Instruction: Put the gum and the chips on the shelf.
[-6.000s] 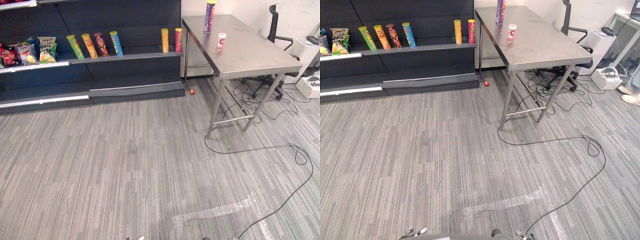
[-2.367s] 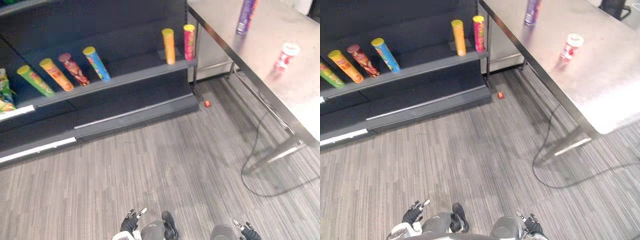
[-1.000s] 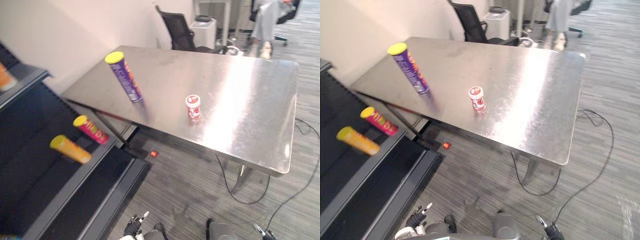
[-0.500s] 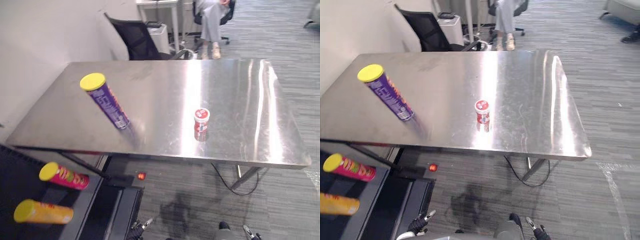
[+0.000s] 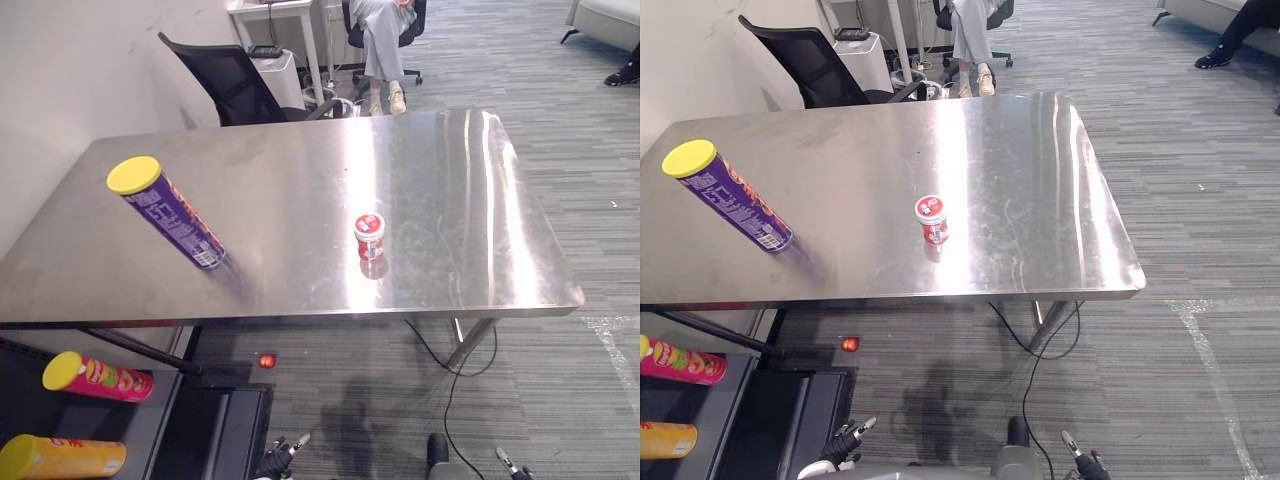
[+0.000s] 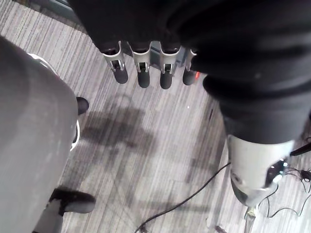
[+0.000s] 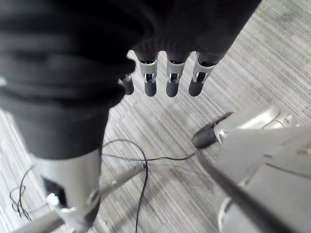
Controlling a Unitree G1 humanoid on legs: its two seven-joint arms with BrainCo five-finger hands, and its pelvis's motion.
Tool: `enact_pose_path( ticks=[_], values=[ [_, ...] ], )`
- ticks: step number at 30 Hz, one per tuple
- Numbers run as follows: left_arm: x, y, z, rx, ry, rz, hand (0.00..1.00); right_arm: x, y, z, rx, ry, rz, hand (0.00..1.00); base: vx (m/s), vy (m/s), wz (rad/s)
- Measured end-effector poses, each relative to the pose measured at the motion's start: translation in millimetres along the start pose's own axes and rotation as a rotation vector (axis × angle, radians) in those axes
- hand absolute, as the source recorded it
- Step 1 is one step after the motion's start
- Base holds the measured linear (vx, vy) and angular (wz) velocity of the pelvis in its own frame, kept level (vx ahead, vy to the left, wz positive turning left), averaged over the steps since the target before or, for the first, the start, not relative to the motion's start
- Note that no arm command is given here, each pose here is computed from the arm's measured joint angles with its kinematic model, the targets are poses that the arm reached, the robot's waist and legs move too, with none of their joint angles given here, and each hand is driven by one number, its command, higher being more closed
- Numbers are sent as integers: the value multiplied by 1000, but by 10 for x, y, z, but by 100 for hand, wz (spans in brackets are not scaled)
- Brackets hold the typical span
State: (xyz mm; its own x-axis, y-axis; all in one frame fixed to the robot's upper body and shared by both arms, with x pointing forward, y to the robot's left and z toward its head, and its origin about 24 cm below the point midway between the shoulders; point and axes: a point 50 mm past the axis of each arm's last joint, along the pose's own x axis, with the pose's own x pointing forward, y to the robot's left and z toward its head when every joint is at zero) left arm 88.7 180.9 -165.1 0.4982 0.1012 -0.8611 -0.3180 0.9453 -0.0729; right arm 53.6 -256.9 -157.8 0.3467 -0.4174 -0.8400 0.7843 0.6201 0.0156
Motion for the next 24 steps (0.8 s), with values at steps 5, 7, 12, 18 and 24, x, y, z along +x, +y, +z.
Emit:
enact_pose_path(
  ticks=[5, 7, 12, 18, 24],
  values=[
    [-5, 48, -2, 3, 0, 16, 0, 24, -491, 442, 224, -139, -201, 0, -44, -67, -12],
    [0, 77, 24, -20, -8, 31, 0, 25, -650, 724, 288, -219, -259, 0, 12, -65, -13],
    [1, 115, 41, -51, -16, 48, 0, -25, -779, 1405, 334, -418, -310, 0, 19, -32, -9],
    [-26, 128, 13, -56, -28, 50, 0, -438, -452, 2443, 179, -866, -259, 0, -16, -22, -16],
    [-49, 140, 19, -48, -51, 46, 0, -1010, -148, 2918, -7, -1221, -235, 0, -86, -38, -5]
  ],
)
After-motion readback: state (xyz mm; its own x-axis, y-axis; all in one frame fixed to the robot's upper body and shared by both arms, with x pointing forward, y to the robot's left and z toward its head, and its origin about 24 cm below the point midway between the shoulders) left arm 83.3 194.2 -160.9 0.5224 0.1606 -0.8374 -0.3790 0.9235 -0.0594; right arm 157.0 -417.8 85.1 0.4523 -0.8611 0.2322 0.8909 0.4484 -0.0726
